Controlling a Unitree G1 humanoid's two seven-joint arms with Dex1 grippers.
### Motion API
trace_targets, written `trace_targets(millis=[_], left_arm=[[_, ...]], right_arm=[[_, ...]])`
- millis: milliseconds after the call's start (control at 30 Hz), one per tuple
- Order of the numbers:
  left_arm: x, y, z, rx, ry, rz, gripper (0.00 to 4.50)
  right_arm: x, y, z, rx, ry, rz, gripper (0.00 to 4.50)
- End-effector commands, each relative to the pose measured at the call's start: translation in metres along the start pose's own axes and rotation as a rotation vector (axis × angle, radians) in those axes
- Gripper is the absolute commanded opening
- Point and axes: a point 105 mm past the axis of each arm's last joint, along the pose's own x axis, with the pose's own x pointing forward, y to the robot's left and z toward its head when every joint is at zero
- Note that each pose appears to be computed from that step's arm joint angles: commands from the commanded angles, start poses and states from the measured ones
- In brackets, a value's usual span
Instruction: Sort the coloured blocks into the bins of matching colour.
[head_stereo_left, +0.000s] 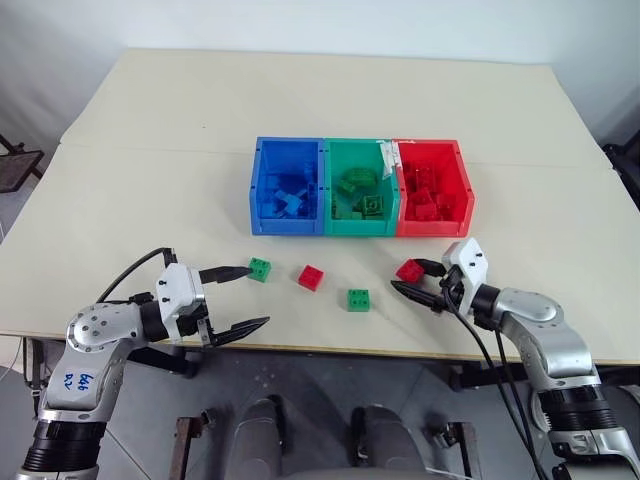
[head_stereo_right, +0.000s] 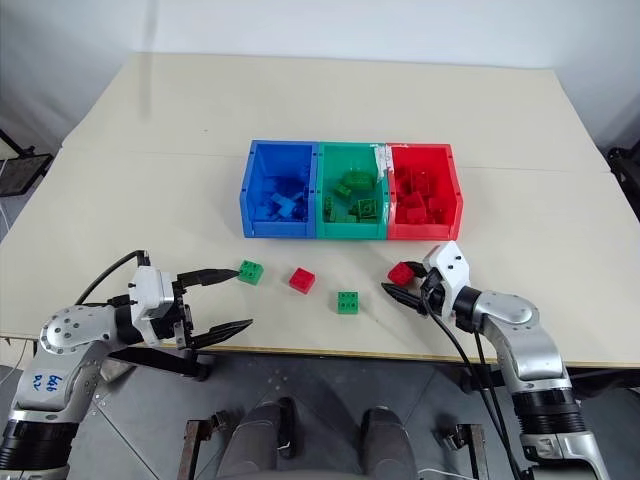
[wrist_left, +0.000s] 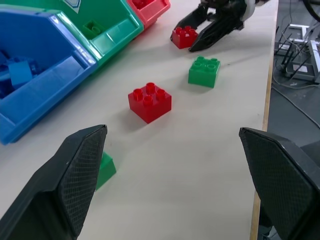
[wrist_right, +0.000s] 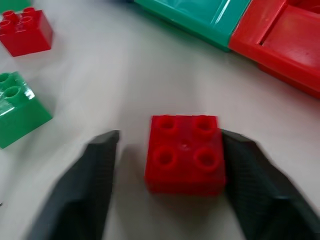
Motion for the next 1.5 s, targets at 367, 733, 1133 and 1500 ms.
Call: trace_targets(millis=[367,733,1133,1500], left_arm=[[0.021,0.008,0.029,-0.009,-0.129,0.042,4.50],[0.028,0.009,0.030,-0.028,-0.138,0.057,4.50],[0.004,0.022,0.018,-0.028,-0.086,0.126,4.50],[-0.043,0.035,-0.015,0.005,0.083,0.136,4.50]], right_arm=[[-0.010,-0.055,0.089,-0.031,-0.259,-0.298,1.49],[0.000,-0.115,0.114,-0.069,-0.284,-0.528,2.44],[-0.053,-0.042,0.102,-0.230,-0.339,-0.012,4.46],[-0.117,-0.010,0.026,-0.232,-0.094,0.247,4.46]])
